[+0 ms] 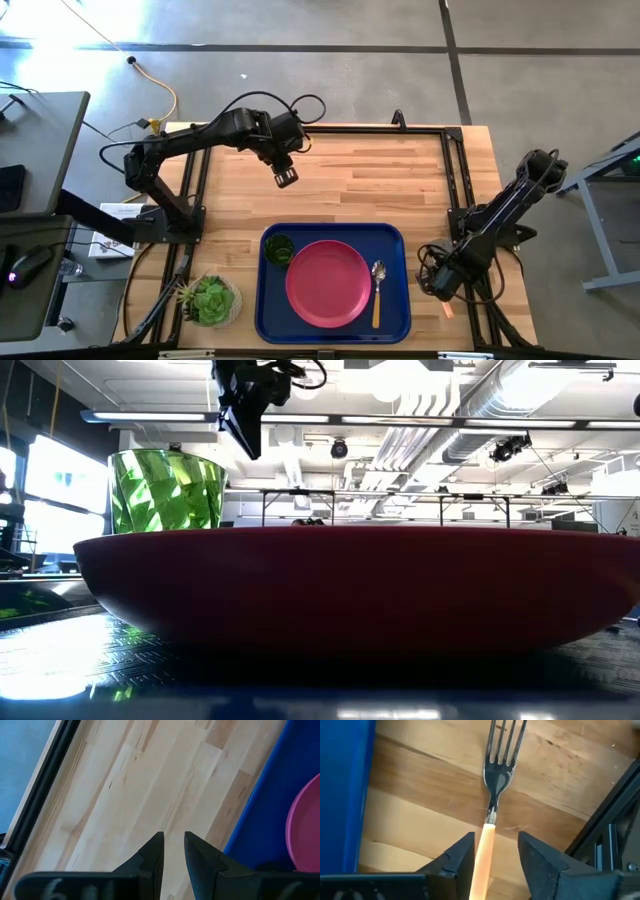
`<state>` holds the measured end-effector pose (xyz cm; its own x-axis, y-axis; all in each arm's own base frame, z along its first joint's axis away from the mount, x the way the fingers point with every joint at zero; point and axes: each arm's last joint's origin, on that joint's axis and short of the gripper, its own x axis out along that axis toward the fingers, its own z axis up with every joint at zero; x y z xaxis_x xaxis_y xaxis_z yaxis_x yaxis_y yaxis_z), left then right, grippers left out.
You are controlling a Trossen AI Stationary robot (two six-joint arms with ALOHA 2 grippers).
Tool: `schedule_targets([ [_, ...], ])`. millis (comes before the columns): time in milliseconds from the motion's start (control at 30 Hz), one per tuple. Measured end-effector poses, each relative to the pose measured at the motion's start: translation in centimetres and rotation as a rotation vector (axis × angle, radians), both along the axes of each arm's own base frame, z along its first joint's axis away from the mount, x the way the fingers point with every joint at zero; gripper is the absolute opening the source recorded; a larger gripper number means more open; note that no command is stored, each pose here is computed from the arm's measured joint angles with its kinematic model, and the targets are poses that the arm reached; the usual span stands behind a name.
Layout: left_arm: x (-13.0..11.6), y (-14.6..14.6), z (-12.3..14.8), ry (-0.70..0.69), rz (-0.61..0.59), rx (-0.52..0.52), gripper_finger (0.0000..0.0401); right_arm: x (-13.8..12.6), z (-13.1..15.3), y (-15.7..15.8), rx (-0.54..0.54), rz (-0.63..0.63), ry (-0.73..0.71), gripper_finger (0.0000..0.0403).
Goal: Pick and place plate/cup/fork/spoon on tray
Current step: Put the orange fork on the blue serving tray to the right side of the yellow spoon
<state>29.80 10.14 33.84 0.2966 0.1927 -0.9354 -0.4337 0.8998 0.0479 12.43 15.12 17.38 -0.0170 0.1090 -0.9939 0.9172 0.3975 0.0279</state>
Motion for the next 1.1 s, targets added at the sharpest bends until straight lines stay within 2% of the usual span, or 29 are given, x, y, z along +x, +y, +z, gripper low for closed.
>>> schedule_targets([
  [333, 0.0, 0.0, 0.0, 0.001, 0.001, 0.004, 0.0065, 0.0, -1.7, -0.1, 0.035, -0.009, -0.027, 0.0154],
  [767, 0.1, 0.0, 0.0, -0.006, 0.0, 0.007, 0.0065, 1.4, -3.9, 0.3, 0.067, 0.027, 0.054, 0.0153],
  [933, 0.1, 0.0, 0.0, -0.006, -0.001, 0.007, 0.0065, 1.6, -4.4, 0.5, 0.069, 0.007, 0.072, 0.0132],
  [1100, 0.1, 0.0, 0.0, -0.005, -0.002, 0.007, 0.0065, 1.7, -4.4, 0.6, 0.076, -0.032, 0.07, 0.0084],
])
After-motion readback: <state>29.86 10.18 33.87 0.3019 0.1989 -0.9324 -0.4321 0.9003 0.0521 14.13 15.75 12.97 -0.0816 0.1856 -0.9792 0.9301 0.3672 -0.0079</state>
